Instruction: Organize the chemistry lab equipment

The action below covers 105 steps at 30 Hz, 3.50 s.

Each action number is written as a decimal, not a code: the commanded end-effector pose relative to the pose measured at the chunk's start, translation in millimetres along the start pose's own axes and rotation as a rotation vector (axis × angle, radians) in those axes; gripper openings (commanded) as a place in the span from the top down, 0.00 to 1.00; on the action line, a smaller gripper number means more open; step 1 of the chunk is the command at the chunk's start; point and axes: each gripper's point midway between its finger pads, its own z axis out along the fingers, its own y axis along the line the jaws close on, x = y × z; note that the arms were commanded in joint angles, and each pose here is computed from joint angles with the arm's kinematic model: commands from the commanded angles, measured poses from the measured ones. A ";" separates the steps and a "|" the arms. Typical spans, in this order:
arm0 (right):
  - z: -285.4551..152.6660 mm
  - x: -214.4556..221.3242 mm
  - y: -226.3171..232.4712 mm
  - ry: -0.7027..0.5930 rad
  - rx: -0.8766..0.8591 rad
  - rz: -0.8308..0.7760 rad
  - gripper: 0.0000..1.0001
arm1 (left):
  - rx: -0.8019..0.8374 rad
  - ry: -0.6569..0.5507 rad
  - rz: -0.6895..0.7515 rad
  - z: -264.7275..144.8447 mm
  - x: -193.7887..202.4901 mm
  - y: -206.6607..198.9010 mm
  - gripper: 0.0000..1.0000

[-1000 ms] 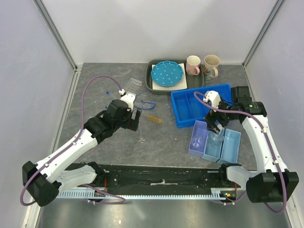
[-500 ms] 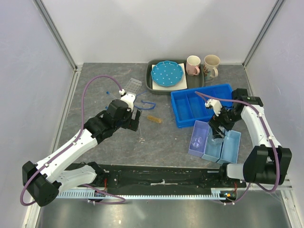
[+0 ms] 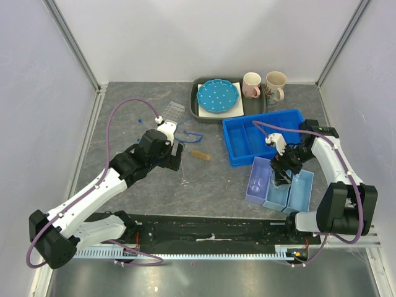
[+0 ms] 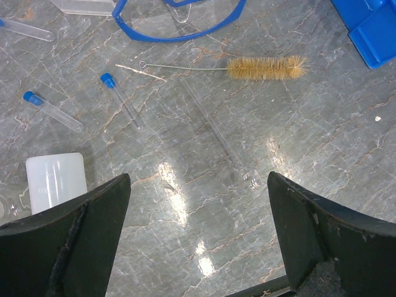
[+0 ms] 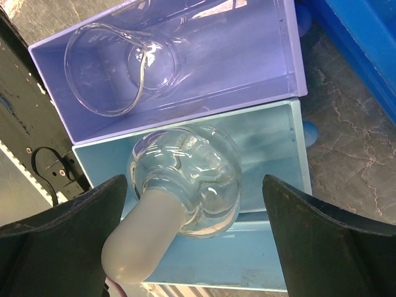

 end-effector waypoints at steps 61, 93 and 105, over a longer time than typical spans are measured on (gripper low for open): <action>15.8 1.8 2.1 0.202 0.551 -0.207 0.02 | 0.032 -0.048 0.017 -3.0 -10.3 -4.5 0.02; -13.7 -32.5 15.1 0.143 0.522 -0.266 0.54 | 0.033 -0.047 0.020 -3.0 -9.3 -4.7 0.02; -42.3 -99.2 6.4 0.080 0.509 -0.331 0.54 | 0.028 -0.044 0.020 -2.0 -9.3 -3.9 0.02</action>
